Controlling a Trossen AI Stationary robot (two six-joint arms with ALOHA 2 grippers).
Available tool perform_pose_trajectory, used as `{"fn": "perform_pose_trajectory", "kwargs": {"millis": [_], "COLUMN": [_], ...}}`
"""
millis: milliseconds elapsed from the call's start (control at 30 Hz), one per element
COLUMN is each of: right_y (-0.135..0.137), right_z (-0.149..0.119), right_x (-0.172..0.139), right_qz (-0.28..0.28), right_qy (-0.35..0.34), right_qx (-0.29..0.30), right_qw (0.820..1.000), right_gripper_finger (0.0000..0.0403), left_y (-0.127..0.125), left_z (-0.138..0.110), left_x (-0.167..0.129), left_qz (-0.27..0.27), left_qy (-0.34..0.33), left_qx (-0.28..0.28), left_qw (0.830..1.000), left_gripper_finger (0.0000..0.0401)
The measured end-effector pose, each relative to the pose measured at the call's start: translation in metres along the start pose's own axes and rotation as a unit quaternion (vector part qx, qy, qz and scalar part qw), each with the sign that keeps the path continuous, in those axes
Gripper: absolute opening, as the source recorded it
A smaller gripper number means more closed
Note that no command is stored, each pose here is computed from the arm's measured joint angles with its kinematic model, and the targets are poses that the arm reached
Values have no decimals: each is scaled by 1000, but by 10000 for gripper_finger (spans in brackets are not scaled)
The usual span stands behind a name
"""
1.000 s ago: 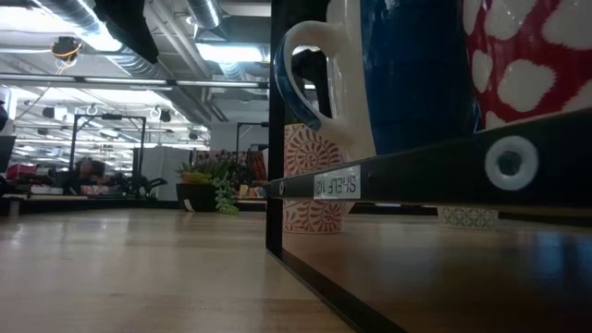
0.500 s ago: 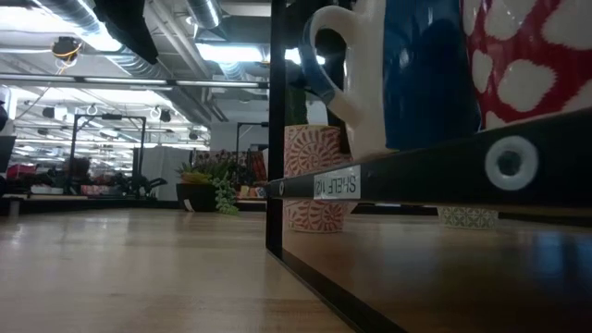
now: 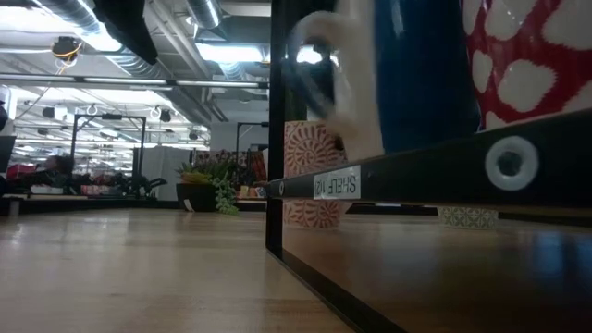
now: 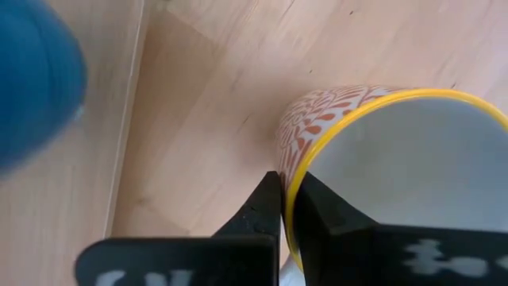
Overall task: Place coffee mugs
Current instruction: Put the orange mug on the shelf
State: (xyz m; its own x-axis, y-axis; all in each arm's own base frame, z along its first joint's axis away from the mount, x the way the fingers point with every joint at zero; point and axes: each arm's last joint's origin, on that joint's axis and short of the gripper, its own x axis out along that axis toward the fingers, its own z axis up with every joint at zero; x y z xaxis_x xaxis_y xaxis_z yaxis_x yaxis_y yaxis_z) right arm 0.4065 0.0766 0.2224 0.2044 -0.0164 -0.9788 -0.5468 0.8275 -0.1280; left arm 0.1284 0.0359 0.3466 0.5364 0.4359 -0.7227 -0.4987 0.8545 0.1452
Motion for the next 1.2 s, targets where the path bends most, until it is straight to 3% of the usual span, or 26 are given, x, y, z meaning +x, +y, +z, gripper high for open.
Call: {"fn": "perform_pose_trajectory", "kwargs": {"millis": [367, 567, 667, 900, 1067, 1200], "right_y": [-10, -8, 13, 77, 116, 142], "right_z": [12, 6, 4, -13, -32, -34], "right_x": [-48, -90, -109, -139, -130, -112], "right_qz": [-48, -73, -90, -69, -45, -10], "right_qy": [-18, 28, 55, 42, 71, 84], "right_qx": [-4, 17, 18, 55, 87, 78], "right_qw": [999, 997, 994, 995, 993, 993], "right_gripper_finger": [3, 1, 1, 1, 0, 0], "left_y": [0, 0, 0, 0, 0, 0], "left_z": [0, -1, -1, -1, -1, -1], "left_x": [0, 0, 0, 0, 0, 0], "left_qz": [3, 5, 5, 5, 5, 5], "left_qy": [2, 5, 5, 4, 4, 4], "left_qx": [1, 2, 2, 2, 2, 2], "left_qw": [1000, 1000, 1000, 1000, 1000, 1000], "left_gripper_finger": [179, 179, 179, 179, 179, 179]}}
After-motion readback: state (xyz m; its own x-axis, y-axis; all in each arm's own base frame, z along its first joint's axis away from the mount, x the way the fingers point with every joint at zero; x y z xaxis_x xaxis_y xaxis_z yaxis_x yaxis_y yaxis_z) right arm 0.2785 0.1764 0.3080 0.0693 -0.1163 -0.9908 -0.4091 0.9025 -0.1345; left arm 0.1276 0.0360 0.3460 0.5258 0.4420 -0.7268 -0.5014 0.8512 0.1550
